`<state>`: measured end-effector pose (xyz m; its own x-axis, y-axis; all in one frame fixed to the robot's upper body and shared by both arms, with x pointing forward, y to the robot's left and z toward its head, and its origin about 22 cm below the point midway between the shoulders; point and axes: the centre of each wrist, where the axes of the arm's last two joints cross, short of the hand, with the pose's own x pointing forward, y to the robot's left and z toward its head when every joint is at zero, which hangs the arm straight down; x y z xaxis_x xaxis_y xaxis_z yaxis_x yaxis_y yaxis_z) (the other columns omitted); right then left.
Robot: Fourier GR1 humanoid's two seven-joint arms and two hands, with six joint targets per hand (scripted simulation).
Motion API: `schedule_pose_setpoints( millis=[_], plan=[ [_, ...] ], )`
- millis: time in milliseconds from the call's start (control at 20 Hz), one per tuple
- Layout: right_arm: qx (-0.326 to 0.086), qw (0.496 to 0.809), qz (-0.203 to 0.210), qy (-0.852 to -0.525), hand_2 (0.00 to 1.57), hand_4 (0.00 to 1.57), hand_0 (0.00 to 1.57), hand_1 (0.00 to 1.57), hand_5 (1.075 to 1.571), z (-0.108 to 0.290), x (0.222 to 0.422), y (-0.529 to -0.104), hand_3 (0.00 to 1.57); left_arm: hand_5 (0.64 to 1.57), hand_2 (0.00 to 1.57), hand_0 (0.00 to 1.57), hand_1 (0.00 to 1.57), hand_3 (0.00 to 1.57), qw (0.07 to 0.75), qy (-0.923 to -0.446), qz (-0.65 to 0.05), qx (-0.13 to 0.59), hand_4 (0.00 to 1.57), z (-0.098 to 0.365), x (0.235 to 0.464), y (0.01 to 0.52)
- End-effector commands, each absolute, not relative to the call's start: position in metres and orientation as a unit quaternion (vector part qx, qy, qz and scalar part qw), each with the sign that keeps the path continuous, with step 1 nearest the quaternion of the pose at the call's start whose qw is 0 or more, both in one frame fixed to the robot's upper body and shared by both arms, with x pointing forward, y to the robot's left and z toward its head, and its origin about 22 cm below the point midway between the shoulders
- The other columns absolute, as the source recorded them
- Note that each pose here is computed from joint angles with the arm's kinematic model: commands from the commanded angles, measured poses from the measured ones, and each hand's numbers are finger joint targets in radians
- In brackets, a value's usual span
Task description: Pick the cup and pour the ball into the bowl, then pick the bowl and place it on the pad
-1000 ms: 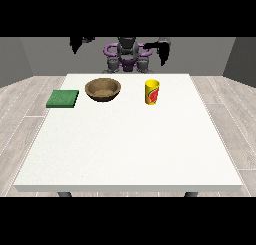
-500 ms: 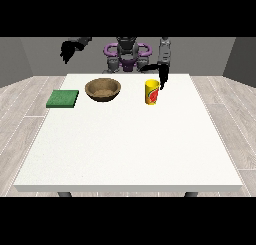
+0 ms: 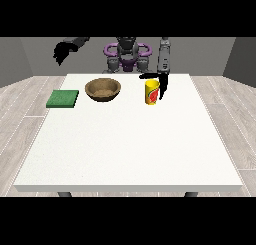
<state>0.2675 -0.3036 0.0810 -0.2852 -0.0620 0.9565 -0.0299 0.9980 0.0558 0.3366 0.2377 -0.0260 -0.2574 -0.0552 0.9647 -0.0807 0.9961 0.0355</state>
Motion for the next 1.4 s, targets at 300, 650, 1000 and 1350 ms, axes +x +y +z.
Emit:
schedule_pose_setpoints(
  millis=[300, 650, 1000, 1350],
  plan=[
    [0.037, 0.567, 0.009, -0.823, 0.0, 0.68, 0.0, 0.0, 1.569, 0.101, 0.273, -0.316, 0.0, 1.553, 0.64, 0.7, 0.7, 0.0, 0.608, -0.789, 0.035, 0.079, 1.01, -0.064, 0.34, 0.247],
    [0.047, 0.566, 0.032, -0.822, 0.0, 0.64, 0.0, 0.0, 1.568, 0.123, 0.266, -0.345, 0.16, 1.457, 1.57, 1.28, 1.28, 1.57, 0.585, -0.791, 0.01, 0.178, 1.37, -0.059, 0.35, 0.263],
    [0.025, 0.651, -0.034, -0.758, 0.0, 0.64, 0.0, 0.0, 1.566, 0.081, 0.269, -0.382, 0.31, 1.43, 1.57, 1.27, 1.27, 1.57, 0.619, -0.745, -0.099, 0.231, 1.41, -0.045, 0.36, 0.213],
    [0.043, 0.67, -0.009, -0.741, 0.0, 0.64, 0.0, 0.0, 1.562, 0.071, 0.276, -0.379, 0.17, 1.533, 1.57, 1.36, 1.36, 1.57, 0.514, -0.693, -0.29, 0.415, 1.45, -0.021, 0.384, 0.215]
  ],
)
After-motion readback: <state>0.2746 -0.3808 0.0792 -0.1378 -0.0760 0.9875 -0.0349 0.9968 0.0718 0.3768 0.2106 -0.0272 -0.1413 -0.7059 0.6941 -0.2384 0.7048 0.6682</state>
